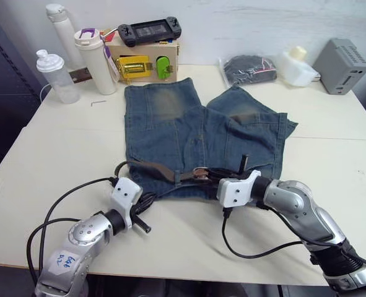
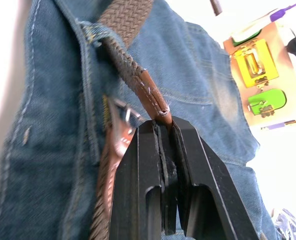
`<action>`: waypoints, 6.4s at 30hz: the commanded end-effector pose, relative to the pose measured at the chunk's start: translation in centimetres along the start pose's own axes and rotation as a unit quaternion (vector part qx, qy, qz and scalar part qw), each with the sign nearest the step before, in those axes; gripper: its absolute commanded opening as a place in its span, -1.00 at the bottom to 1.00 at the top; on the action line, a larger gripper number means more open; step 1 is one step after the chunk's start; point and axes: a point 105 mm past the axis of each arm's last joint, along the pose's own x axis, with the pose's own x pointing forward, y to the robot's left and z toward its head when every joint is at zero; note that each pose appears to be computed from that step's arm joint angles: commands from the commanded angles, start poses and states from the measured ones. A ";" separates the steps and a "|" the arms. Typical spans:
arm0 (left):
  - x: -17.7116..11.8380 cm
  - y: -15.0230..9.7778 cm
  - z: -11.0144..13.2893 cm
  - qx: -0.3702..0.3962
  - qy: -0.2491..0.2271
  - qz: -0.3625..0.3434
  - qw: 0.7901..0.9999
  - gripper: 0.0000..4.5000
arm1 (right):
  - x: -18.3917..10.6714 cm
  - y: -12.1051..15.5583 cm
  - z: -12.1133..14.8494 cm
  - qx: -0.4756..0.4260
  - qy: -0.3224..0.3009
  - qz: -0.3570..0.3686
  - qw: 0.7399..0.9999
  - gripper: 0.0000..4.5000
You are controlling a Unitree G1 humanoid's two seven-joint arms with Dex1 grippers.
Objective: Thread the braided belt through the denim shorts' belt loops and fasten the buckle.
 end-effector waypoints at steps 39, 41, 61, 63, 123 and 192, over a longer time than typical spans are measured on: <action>-4.8 -2.1 12.7 -0.004 -0.194 -0.193 0.962 0.17 | -0.5 -5.9 2.5 0.065 -0.013 -0.049 0.997 -1.00; -4.0 -1.1 13.5 0.046 -0.190 -0.150 0.969 0.52 | -0.3 -5.7 2.7 0.060 -0.017 -0.047 0.997 -1.00; 0.7 1.0 12.6 0.281 -0.178 -0.071 0.940 0.87 | 0.0 -5.2 5.7 0.034 -0.074 -0.028 0.996 -1.00; 0.9 0.8 12.3 0.281 -0.173 -0.075 0.941 0.60 | -0.1 -5.3 5.8 0.037 -0.076 -0.030 0.996 -1.00; 0.2 0.4 11.7 0.275 -0.177 -0.098 0.940 -0.97 | 0.1 -4.3 6.1 0.067 -0.052 -0.056 0.995 -1.00; 4.7 1.5 8.2 0.225 -0.026 -0.061 0.972 -1.00 | 1.9 -1.0 2.0 0.372 0.111 -0.101 0.916 -0.99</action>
